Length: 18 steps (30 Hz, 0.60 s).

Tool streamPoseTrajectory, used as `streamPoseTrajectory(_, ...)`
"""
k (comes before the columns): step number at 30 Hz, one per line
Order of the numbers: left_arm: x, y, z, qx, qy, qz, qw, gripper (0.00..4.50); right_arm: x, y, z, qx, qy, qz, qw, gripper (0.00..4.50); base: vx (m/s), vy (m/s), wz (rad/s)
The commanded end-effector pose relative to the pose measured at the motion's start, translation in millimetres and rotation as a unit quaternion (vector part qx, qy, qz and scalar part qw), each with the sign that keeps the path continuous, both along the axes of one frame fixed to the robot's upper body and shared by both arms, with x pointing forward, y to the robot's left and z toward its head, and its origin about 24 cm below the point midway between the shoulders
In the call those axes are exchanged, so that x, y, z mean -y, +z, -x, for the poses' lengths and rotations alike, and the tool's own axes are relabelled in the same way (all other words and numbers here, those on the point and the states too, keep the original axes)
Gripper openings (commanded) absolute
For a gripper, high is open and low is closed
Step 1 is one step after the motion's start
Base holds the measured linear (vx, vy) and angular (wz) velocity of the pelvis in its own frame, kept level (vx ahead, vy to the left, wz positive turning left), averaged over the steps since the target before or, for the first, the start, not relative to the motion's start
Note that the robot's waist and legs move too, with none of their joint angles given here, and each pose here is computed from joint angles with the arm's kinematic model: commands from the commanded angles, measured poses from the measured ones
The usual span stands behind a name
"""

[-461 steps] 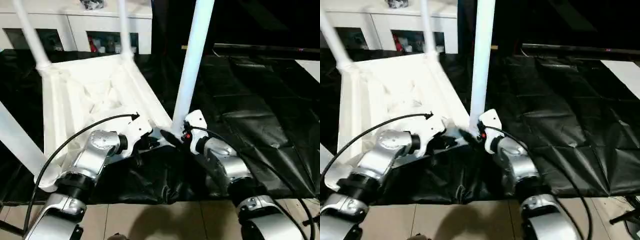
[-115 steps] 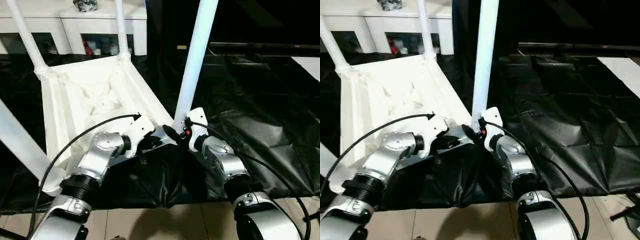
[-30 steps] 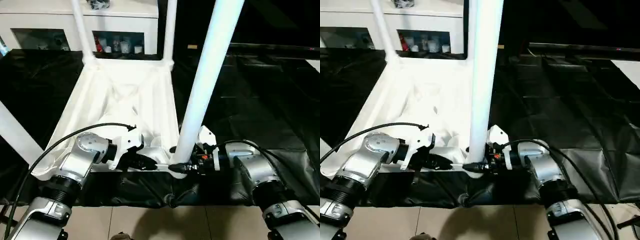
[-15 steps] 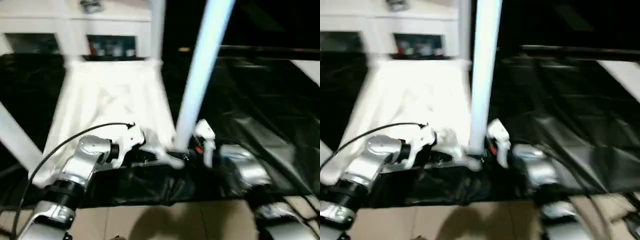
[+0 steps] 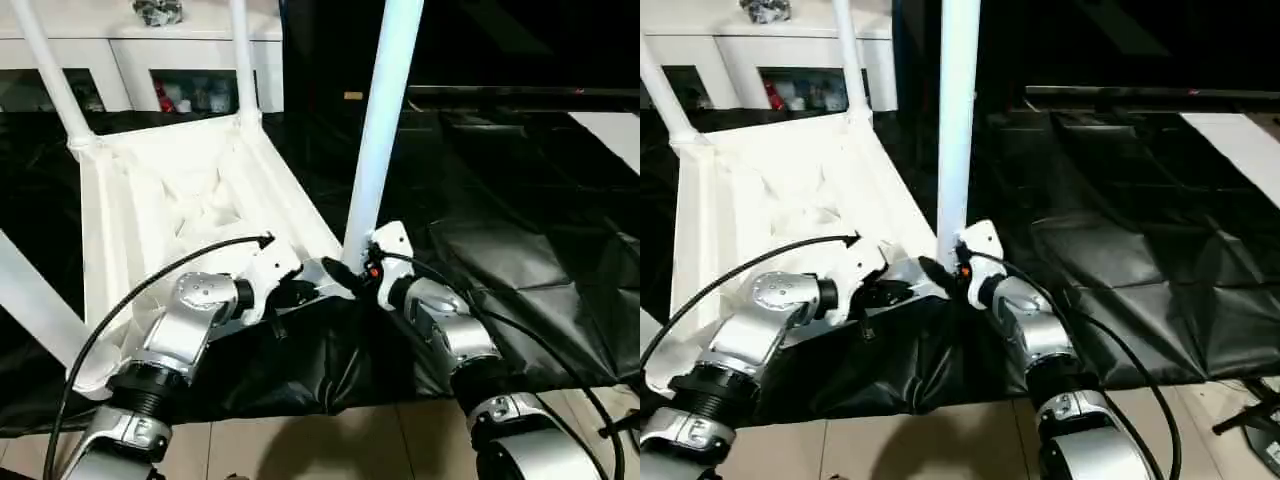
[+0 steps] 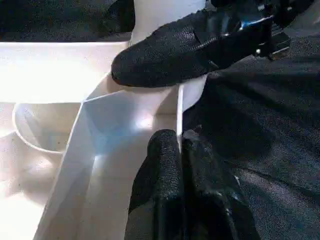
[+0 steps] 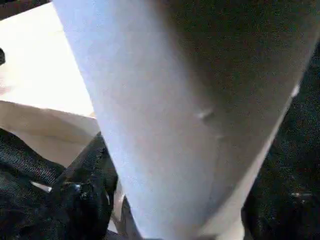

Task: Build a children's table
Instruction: Rotate leg to tighten

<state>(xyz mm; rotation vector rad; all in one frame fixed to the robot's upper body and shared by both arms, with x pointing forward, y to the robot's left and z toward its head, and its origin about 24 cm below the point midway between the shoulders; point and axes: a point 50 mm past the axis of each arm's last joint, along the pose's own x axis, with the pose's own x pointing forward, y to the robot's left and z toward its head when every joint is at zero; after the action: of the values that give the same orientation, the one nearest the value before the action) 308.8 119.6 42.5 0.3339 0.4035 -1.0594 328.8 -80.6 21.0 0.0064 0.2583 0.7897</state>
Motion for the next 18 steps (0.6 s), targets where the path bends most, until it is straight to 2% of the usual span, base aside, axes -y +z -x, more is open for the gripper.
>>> streamPoseTrajectory(1, 37.1, 15.0, 4.0, 0.024, -0.077, 0.058, 0.995, 0.00, -35.3, -19.4, 26.1, -0.040, 0.133, 0.014, 0.990, 3.73, 0.000, 0.000, 0.00)
streamPoseTrajectory(6, 24.2, 18.1, 9.1, 0.009, -0.137, 0.064, 0.988, 0.00, -12.7, -12.7, 29.6, -0.022, 0.216, 0.019, 0.976, 3.73, 0.000, 0.000, 0.00)
streamPoseTrajectory(9, 15.4, 16.7, 11.5, -0.006, -0.165, 0.052, 0.985, 0.00, -1.2, -9.3, 35.4, -0.024, 0.274, 0.020, 0.961, 3.73, 0.000, 0.000, 0.00)
streamPoseTrajectory(10, 9.5, 15.6, 11.7, -0.017, -0.175, 0.044, 0.983, 0.00, 7.3, -8.4, 41.0, -0.033, 0.316, 0.022, 0.948, 3.73, 0.000, 0.000, 0.00)
streamPoseTrajectory(13, 4.1, 14.7, 10.6, -0.024, -0.179, 0.035, 0.983, 0.00, 14.4, -8.1, 45.6, -0.041, 0.348, 0.026, 0.936, 3.73, 0.000, 0.000, 0.00)
streamPoseTrajectory(14, 0.3, 14.6, 9.3, -0.029, -0.181, 0.030, 0.983, 0.00, 18.6, -8.1, 47.8, -0.047, 0.363, 0.030, 0.930, 3.58, 0.000, 0.000, 0.00)
streamPoseTrajectory(18, -4.3, 16.2, 6.5, -0.032, -0.182, 0.026, 0.982, 0.00, 21.6, -7.0, 51.2, -0.062, 0.383, 0.017, 0.922, 3.32, 0.000, 0.000, 0.00)
